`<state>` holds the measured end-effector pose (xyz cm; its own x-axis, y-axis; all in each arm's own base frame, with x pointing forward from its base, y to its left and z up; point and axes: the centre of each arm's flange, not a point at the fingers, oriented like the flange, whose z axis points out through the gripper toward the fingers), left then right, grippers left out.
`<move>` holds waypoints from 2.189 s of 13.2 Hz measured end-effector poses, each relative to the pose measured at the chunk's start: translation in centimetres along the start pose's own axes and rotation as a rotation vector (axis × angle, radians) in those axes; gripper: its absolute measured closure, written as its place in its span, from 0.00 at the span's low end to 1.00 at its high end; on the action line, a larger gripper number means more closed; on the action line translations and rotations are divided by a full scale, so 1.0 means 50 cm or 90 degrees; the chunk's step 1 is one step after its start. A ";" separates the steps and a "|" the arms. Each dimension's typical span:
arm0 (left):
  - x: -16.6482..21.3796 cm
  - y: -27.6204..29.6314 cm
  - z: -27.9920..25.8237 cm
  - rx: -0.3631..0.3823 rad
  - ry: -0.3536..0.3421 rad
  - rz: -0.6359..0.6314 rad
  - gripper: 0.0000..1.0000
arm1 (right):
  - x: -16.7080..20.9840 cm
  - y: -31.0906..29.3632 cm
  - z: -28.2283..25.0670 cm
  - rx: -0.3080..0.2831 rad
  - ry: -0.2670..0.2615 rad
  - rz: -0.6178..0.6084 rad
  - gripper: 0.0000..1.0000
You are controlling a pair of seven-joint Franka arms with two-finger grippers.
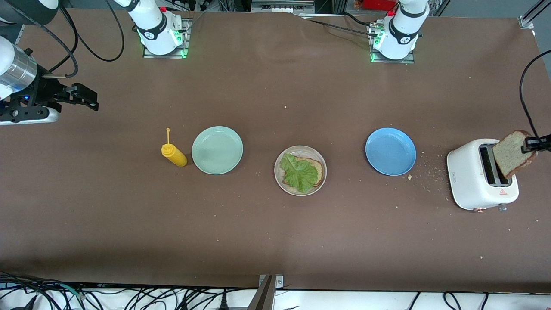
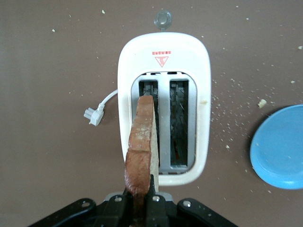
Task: Make sandwich in beige plate with both arms
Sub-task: 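Pull the bread slice up out of the toaster with the left gripper, then carry the bread slice with the left gripper over the lettuce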
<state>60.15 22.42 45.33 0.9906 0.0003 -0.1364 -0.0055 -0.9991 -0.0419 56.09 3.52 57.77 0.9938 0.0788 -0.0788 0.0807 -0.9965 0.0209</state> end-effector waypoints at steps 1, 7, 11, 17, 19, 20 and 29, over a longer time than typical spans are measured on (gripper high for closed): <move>-0.003 0.020 -0.042 -0.003 -0.007 0.009 0.91 | 0.000 0.000 0.000 0.000 0.000 0.000 0.00; -0.011 0.197 -0.209 -0.025 -0.036 0.103 0.91 | 0.000 0.000 0.000 0.000 0.000 0.000 0.00; -0.004 0.386 -0.216 -0.041 -0.065 0.142 0.91 | 0.001 0.000 0.001 0.000 0.001 0.000 0.00; 0.015 0.668 -0.132 -0.198 -0.159 0.082 0.91 | 0.003 0.001 0.001 0.000 0.004 0.001 0.00; 0.042 0.714 -0.074 -0.316 -0.213 0.063 0.91 | 0.003 0.001 0.001 0.000 0.004 0.001 0.00; 0.065 0.726 -0.038 -0.376 -0.231 0.053 0.91 | 0.003 0.001 0.001 0.000 0.004 0.001 0.00; 0.215 0.860 0.271 -0.674 -0.144 0.094 0.91 | 0.004 0.002 0.003 0.000 0.004 0.001 0.00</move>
<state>68.69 -19.98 28.66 0.9411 -0.2234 -0.2537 0.1053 -0.5196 0.8479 56.26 3.45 57.59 0.9943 0.0773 -0.0731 0.0790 -0.9966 0.0211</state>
